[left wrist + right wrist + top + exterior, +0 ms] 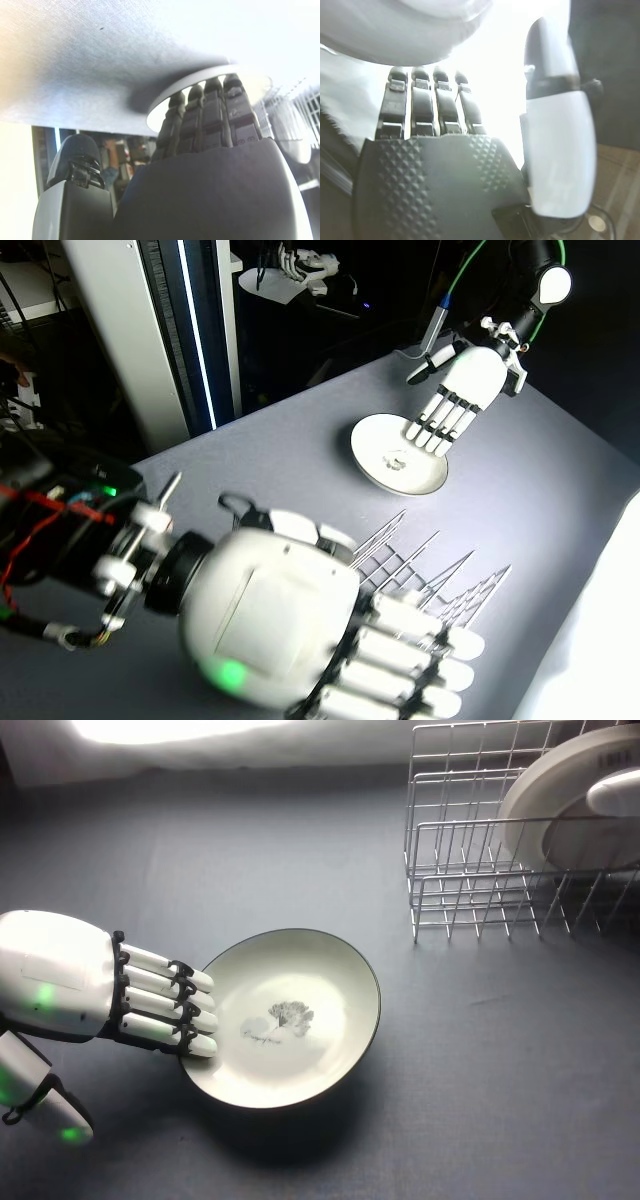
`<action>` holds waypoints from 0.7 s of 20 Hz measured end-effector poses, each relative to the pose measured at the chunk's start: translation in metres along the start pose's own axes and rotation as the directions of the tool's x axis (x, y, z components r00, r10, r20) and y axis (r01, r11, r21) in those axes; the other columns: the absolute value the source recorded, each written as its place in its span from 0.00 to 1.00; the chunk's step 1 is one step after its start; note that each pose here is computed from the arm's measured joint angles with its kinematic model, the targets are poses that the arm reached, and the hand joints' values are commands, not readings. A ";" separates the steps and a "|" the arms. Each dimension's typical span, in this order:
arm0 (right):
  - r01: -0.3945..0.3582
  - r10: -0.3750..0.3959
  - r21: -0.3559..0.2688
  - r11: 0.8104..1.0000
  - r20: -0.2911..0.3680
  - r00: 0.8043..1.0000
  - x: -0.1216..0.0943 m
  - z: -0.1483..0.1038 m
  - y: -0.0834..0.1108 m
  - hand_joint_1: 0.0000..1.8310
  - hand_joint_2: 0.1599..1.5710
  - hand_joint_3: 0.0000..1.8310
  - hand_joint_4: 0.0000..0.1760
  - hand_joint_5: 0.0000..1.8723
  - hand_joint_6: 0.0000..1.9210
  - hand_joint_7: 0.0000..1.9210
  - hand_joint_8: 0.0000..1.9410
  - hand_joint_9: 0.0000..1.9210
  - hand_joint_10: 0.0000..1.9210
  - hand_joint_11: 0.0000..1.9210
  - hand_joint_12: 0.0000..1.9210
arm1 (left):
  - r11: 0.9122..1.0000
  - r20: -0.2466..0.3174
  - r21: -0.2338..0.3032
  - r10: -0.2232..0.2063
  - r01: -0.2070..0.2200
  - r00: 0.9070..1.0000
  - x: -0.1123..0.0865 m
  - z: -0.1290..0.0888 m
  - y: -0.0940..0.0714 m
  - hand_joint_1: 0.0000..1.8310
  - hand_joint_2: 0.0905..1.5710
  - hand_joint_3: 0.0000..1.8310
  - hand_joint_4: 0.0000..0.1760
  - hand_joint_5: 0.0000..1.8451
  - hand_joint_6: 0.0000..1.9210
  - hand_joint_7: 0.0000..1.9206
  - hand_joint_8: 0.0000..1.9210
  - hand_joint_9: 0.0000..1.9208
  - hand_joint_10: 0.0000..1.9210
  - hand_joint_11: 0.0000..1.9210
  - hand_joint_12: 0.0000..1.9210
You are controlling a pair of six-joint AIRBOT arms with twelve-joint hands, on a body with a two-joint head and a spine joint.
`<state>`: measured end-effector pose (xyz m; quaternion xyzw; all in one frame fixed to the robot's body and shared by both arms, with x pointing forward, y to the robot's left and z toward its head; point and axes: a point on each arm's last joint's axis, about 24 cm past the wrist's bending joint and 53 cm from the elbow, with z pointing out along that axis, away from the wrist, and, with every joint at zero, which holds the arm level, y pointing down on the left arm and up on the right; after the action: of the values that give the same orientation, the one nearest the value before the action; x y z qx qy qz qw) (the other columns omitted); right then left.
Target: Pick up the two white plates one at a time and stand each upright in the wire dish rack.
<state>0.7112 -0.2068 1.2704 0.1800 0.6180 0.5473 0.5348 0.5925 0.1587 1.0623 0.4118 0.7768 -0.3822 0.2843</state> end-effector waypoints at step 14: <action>0.333 -0.425 -0.314 0.889 -0.297 0.855 0.128 -0.018 0.064 0.75 0.55 0.02 0.00 0.00 0.00 0.00 0.00 0.00 0.00 0.00 0.00 | 0.999 -0.009 0.007 -0.037 0.037 0.999 0.021 0.002 -0.001 0.00 0.73 0.00 0.00 0.02 0.00 0.00 0.00 0.00 0.00 0.00 0.00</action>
<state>0.6263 -0.0904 1.2639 -0.1181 0.6538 0.5275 0.5295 0.5817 0.1657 1.0459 0.4001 0.7841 -0.3884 0.2725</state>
